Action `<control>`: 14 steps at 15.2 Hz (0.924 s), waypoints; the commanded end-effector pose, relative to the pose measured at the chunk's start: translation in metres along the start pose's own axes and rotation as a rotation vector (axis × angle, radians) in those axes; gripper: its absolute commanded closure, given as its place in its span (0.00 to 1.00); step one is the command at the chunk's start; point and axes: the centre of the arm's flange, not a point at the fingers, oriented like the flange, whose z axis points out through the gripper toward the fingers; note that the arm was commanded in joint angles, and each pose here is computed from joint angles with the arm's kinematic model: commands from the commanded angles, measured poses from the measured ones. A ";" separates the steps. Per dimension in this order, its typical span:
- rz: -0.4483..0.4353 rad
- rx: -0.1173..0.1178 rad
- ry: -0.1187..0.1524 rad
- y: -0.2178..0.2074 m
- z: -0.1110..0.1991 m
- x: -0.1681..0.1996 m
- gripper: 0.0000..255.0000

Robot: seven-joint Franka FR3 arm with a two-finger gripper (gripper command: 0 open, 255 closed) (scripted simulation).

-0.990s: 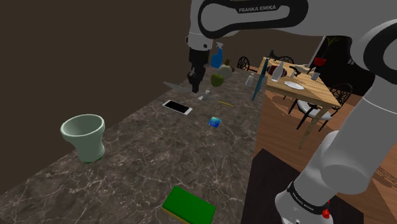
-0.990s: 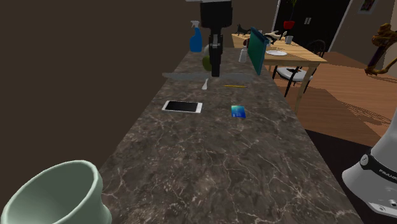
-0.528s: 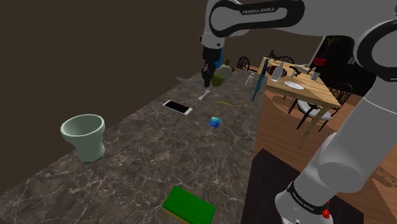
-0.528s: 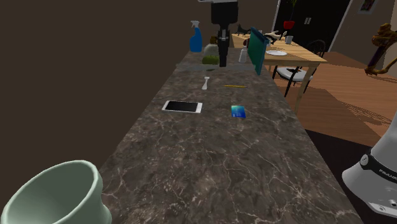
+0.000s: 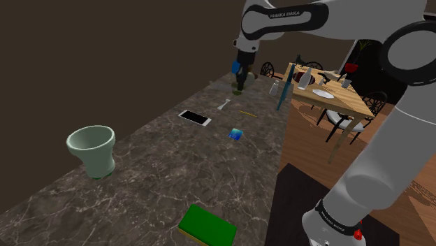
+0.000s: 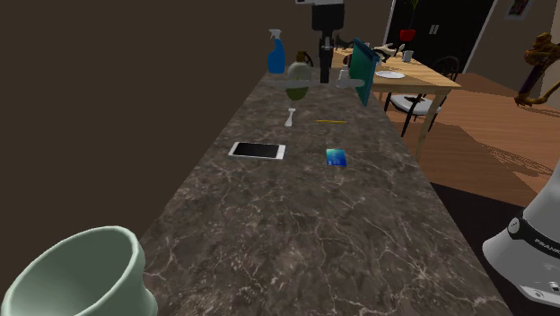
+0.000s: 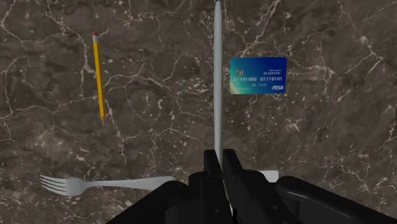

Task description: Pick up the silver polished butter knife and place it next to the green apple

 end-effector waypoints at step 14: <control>-0.001 0.000 0.000 0.192 0.001 -0.050 1.00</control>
